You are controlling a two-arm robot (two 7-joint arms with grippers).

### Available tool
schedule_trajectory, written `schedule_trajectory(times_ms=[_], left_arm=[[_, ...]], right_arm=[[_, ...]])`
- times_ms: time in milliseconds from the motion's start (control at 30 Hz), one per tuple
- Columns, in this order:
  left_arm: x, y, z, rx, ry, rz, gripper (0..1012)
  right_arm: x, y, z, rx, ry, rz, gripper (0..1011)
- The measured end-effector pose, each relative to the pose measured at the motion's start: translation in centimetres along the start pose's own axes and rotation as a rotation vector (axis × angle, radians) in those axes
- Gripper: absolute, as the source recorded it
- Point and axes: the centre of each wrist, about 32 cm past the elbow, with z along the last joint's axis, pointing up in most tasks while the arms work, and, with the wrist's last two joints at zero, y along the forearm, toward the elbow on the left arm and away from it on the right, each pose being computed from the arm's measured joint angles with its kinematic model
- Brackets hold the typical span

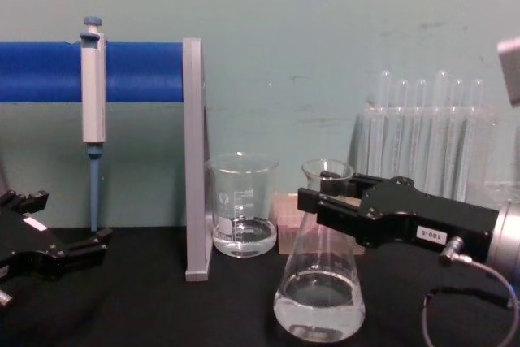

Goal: Grasp the erlenmeyer flask with one hand, shake it three times, then place it back.

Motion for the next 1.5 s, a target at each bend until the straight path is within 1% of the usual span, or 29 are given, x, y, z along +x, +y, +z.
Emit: schedule_trajectory(times_ms=[533,1000,1500], left_arm=[[0.00,0.00,0.00,0.000,0.000,0.000,1001],[0.00,0.00,0.00,0.000,0.000,0.000,1001],[0.00,0.00,0.00,0.000,0.000,0.000,1001]], right_arm=[[-0.19,0.11,-0.33,-0.014,0.005,0.007,458],[-0.04,0.15,-0.57,-0.030,0.011,0.016,459],[-0.03,0.25,-0.61,-0.052,0.004,0.026,459]])
